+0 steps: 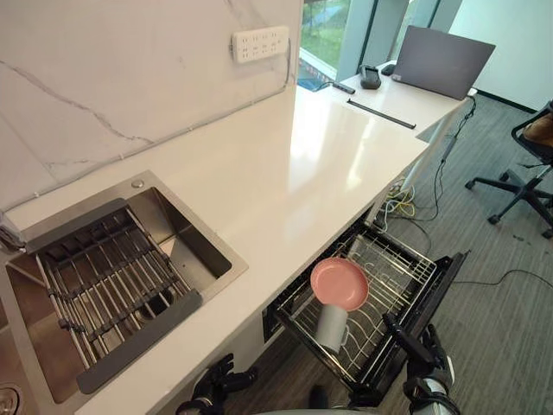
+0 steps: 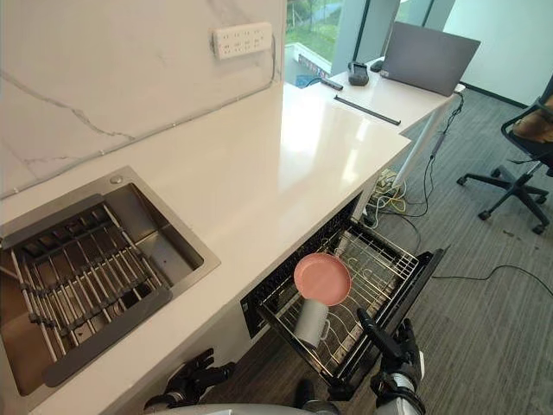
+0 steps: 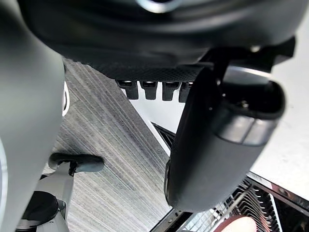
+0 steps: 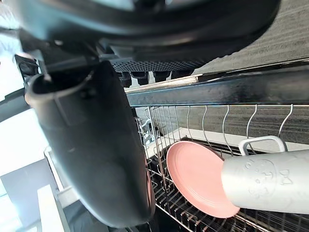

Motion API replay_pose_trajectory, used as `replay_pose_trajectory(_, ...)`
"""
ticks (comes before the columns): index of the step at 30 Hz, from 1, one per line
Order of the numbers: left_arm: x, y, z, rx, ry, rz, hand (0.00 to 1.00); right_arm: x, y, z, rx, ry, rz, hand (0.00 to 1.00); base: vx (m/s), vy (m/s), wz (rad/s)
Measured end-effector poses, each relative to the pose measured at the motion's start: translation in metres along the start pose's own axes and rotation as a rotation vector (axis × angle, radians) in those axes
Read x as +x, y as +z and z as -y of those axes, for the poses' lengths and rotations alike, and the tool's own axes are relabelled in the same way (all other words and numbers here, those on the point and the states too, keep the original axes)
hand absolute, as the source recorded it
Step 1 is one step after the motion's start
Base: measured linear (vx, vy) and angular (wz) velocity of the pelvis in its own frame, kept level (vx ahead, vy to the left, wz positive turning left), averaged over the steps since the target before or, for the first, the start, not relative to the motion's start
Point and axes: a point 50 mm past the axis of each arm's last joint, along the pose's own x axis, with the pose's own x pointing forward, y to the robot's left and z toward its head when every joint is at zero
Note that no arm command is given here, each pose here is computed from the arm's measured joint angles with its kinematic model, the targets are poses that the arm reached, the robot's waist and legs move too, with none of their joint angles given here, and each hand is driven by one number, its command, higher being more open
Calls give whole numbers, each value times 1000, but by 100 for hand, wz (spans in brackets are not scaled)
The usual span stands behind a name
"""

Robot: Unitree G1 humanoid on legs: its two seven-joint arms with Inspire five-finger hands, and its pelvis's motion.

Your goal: Walk over to the sink, pick up the cup, carry it to the dishwasher, place the cup inside the dishwasher, then close the dishwasher door

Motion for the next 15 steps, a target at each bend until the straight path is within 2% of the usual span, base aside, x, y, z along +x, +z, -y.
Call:
replay_pose_trajectory(8, 3, 9, 2, 34, -17, 23, 100, 19, 8, -45, -31, 186, 7, 100, -46, -17, 12)
replay_pose_trajectory(15, 6, 20, 0, 67, -24, 52, 100, 43, 29, -106, -93, 379, 10, 100, -28, -5, 22)
